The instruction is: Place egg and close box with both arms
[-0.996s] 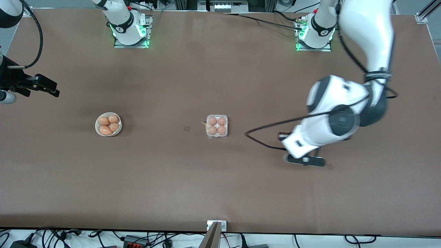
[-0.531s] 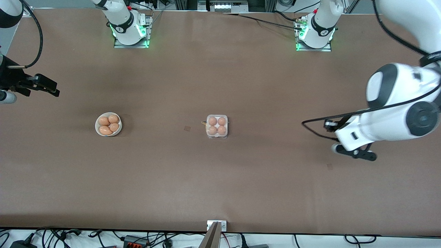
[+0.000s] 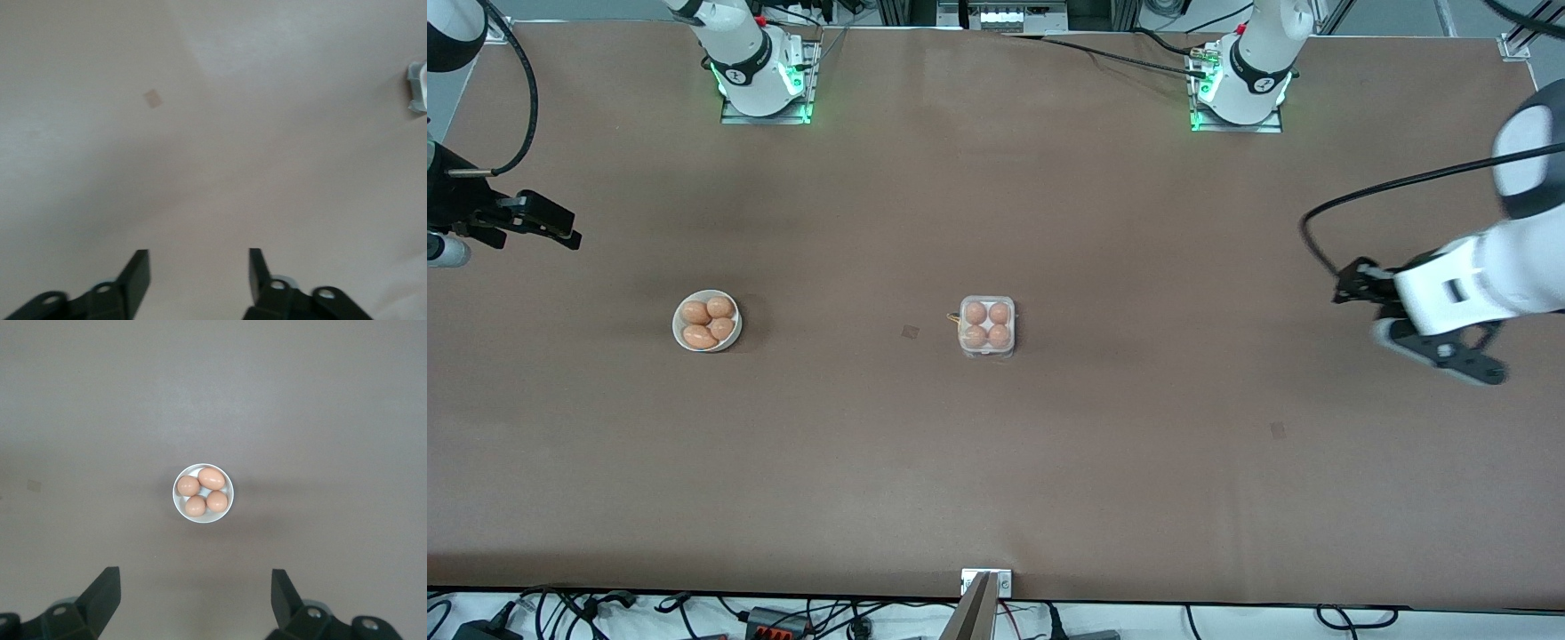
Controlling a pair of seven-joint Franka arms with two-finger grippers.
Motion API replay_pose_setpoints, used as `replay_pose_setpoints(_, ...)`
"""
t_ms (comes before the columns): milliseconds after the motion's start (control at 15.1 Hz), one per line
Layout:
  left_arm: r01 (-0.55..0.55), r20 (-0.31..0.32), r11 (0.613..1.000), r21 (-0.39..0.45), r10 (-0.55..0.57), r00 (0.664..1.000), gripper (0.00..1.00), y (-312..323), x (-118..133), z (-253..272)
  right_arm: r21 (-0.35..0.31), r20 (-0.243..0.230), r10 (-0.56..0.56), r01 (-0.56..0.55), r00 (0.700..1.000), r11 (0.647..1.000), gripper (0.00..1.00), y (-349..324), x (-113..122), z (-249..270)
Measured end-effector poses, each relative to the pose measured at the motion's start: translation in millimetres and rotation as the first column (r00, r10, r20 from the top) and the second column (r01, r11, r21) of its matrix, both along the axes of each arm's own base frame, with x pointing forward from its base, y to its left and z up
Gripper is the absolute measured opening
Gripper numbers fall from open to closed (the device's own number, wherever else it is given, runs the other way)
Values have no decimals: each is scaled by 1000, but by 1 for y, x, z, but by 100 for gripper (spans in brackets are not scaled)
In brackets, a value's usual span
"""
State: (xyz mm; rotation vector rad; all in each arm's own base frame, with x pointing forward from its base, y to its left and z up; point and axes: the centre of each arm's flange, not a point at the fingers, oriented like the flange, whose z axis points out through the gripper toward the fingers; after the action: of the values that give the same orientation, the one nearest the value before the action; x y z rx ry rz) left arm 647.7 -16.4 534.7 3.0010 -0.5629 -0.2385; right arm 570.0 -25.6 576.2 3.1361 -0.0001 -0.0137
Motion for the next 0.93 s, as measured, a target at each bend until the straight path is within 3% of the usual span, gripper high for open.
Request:
replay_pose_setpoints(199, -27, 18, 1000, -1, 27, 999, 99, 26, 0, 9, 0, -10, -1, 1, 1000, 1000, 100, 0, -1, -1)
replay_pose_setpoints(598, -132, 27, 991, 12, 131, 991, 100, 29, -1, 16, 1, -21, -1, 1, 1000, 1000, 100, 0, -3, -2)
replay_pose_setpoints(930, -302, 10, 952, 42, 302, 953, 100, 27, -18, 39, 2, -21, -1, 1, 1000, 1000, 100, 0, -7, -1)
